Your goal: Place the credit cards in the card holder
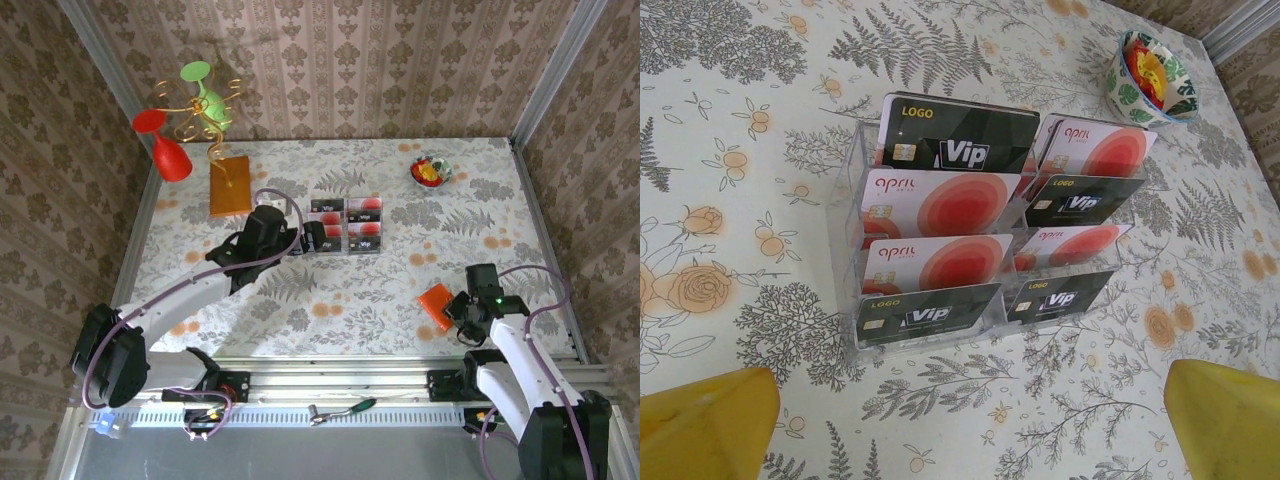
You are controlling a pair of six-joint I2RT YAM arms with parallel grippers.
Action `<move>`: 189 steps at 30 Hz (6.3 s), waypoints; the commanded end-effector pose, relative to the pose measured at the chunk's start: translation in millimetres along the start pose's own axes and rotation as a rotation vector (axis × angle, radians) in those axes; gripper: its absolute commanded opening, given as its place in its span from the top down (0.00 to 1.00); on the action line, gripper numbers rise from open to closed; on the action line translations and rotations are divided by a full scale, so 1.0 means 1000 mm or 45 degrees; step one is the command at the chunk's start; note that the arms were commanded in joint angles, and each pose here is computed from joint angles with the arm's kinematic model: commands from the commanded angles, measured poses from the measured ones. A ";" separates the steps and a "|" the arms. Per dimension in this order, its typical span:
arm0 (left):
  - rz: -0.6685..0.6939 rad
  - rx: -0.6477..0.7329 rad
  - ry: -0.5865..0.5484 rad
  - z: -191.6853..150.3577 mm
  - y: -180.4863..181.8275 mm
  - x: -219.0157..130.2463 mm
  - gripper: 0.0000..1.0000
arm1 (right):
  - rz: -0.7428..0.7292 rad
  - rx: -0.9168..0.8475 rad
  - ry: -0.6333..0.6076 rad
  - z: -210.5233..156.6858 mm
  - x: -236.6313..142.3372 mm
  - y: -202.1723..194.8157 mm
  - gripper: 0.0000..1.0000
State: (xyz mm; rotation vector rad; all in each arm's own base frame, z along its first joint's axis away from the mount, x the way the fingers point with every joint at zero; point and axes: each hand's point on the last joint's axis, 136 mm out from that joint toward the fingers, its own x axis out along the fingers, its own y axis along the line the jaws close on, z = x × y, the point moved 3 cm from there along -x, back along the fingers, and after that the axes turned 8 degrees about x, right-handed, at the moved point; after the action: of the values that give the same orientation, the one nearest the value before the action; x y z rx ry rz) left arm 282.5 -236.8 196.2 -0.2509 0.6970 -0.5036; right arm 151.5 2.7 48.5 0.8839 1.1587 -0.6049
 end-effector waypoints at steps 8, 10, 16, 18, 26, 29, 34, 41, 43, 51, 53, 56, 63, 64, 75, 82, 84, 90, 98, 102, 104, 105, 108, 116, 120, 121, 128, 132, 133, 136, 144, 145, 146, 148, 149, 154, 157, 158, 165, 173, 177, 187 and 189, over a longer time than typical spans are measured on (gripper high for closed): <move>0.007 0.001 -0.030 0.005 -0.005 0.000 0.00 | 0.053 0.025 0.026 -0.004 0.006 0.003 0.97; 0.013 0.001 -0.021 0.003 -0.004 0.000 0.00 | 0.082 0.014 0.033 -0.004 0.005 0.007 1.00; 0.014 -0.011 -0.022 -0.001 -0.001 -0.004 0.00 | 0.369 -0.038 0.085 -0.008 -0.015 0.043 1.00; 0.004 -0.025 -0.030 -0.003 -0.001 -0.006 0.00 | 0.510 -0.043 0.115 -0.009 -0.028 0.061 1.00; -0.095 -0.157 -0.090 -0.003 -0.004 -0.018 0.00 | 0.834 -0.072 0.171 -0.019 -0.078 0.120 1.00; -0.155 -0.243 -0.106 -0.002 -0.008 -0.021 0.00 | 0.910 -0.120 0.160 -0.031 -0.097 0.148 1.00; -0.289 -0.389 -0.161 0.002 -0.018 -0.025 0.00 | 1.048 -0.167 0.131 -0.051 -0.124 0.197 1.00; -0.376 -0.518 -0.219 0.015 -0.029 -0.032 0.00 | 1.237 -0.201 0.098 -0.072 -0.167 0.268 1.00; -0.389 -0.543 -0.243 0.018 -0.030 -0.032 0.00 | 1.262 -0.205 0.089 -0.076 -0.175 0.282 1.00; -0.427 -0.600 -0.336 0.035 -0.034 -0.029 0.07 | 1.364 -0.114 0.106 -0.086 -0.186 0.309 1.00; -0.442 -0.610 -0.362 0.040 -0.035 -0.027 0.12 | 1.363 -0.107 0.121 -0.089 -0.184 0.310 1.00; -0.478 -0.629 -0.392 0.045 -0.039 -0.025 0.18 | 1.373 -0.091 0.148 -0.092 -0.181 0.311 1.00; -0.478 -0.674 -0.374 0.036 -0.039 -0.017 0.18 | 1.391 -0.073 0.145 -0.091 -0.181 0.309 1.00; -0.478 -0.683 -0.378 0.035 -0.039 -0.017 0.18 | 1.393 -0.071 0.145 -0.091 -0.182 0.309 1.00; -0.610 -0.755 -0.452 0.050 -0.052 -0.013 0.30 | 1.399 -0.046 0.182 -0.094 -0.175 0.310 1.00; -0.614 -0.756 -0.501 0.054 -0.052 -0.018 0.49 | 1.381 -0.038 0.173 -0.093 -0.170 0.305 1.00; -0.609 -0.751 -0.506 0.054 -0.051 -0.019 0.55 | 1.374 -0.036 0.176 -0.094 -0.168 0.303 1.00; -0.607 -0.740 -0.512 0.053 -0.051 -0.017 0.75 | 1.358 -0.049 0.208 -0.098 -0.161 0.302 1.00; -0.619 -0.610 -0.385 0.037 -0.049 -0.008 1.00 | 1.033 -0.377 0.057 -0.090 -0.145 0.256 0.49; -0.592 -0.430 -0.204 0.018 -0.043 0.001 1.00 | 0.862 -0.582 -0.074 -0.071 -0.136 0.229 0.33; -0.604 -0.347 -0.120 0.011 -0.041 0.003 1.00 | 0.790 -0.713 -0.160 -0.062 -0.140 0.226 0.23; -0.610 -0.308 -0.080 0.008 -0.040 0.003 1.00 | 0.758 -0.789 -0.194 -0.060 -0.140 0.226 0.23; -0.633 -0.243 -0.001 0.002 -0.034 0.001 1.00 | 0.794 -1.004 -0.193 -0.069 -0.144 0.234 0.26; -0.666 -0.190 0.035 0.010 -0.030 -0.008 1.00 | 0.739 -1.209 -0.089 -0.103 -0.123 0.265 0.34; -0.676 -0.204 0.039 0.011 -0.031 -0.006 1.00 | 0.735 -1.258 -0.073 -0.120 -0.117 0.283 0.35; -0.682 -0.210 0.035 0.012 -0.032 -0.006 1.00 | 0.730 -1.265 -0.074 -0.122 -0.115 0.287 0.35; -0.704 -0.243 0.023 0.013 -0.033 -0.006 1.00 | 0.623 -1.281 -0.078 -0.132 -0.084 0.294 0.39; -0.718 -0.250 0.013 0.014 -0.034 -0.007 1.00 | 0.553 -1.267 -0.112 -0.127 -0.067 0.288 0.47; -0.720 -0.252 0.008 0.015 -0.034 -0.007 1.00 | 0.537 -1.265 -0.119 -0.126 -0.064 0.286 0.49; -0.733 -0.257 0.004 0.016 -0.036 -0.007 1.00 | 0.499 -1.248 -0.142 -0.120 -0.055 0.283 0.59; -0.763 -0.274 0.005 0.016 -0.038 -0.006 1.00 | 0.446 -1.216 -0.145 -0.110 -0.039 0.275 0.96; -0.767 -0.277 0.003 0.017 -0.039 -0.007 1.00 | 0.432 -1.206 -0.149 -0.107 -0.036 0.272 1.00; -0.771 -0.281 0.000 0.017 -0.039 -0.008 1.00 | 0.412 -1.190 -0.155 -0.101 -0.033 0.267 1.00; -0.777 -0.287 -0.010 0.018 -0.039 -0.010 1.00 | 0.372 -1.140 -0.169 -0.087 -0.025 0.253 1.00; -0.781 -0.287 -0.017 0.019 -0.039 -0.011 1.00 | 0.355 -1.110 -0.169 -0.079 -0.021 0.246 1.00; -0.781 -0.281 -0.036 0.023 -0.039 -0.015 1.00 | 0.344 -0.955 -0.123 -0.050 -0.009 0.214 1.00; -0.779 -0.281 -0.036 0.024 -0.035 -0.014 1.00 | 0.438 -0.958 -0.079 -0.055 -0.032 0.216 1.00; -0.786 -0.280 -0.041 0.025 -0.034 -0.015 1.00 | 0.464 -0.948 -0.069 -0.056 -0.039 0.217 0.96; -0.879 -0.270 -0.070 0.034 -0.032 -0.022 1.00 | 0.903 -0.868 0.042 -0.077 -0.113 0.241 0.32; -0.982 -0.282 -0.111 0.048 -0.042 -0.028 1.00 | 1.132 -0.897 0.136 -0.102 -0.140 0.292 0.15; -1.027 -0.314 -0.133 0.053 -0.045 -0.029 1.00 | 1.182 -0.892 0.161 -0.106 -0.136 0.312 0.14; -1.063 -0.350 -0.163 0.058 -0.046 -0.030 1.00 | 1.285 -0.781 0.243 -0.094 -0.126 0.310 0.41; -1.072 -0.355 -0.171 0.059 -0.046 -0.030 1.00 | 1.288 -0.754 0.237 -0.089 -0.124 0.305 0.48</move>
State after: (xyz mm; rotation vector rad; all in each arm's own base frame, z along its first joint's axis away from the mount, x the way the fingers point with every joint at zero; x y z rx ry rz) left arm 286.9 -258.1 262.7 -0.8358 0.5593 -1.1327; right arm 313.6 242.6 232.1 0.8302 0.8445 0.5977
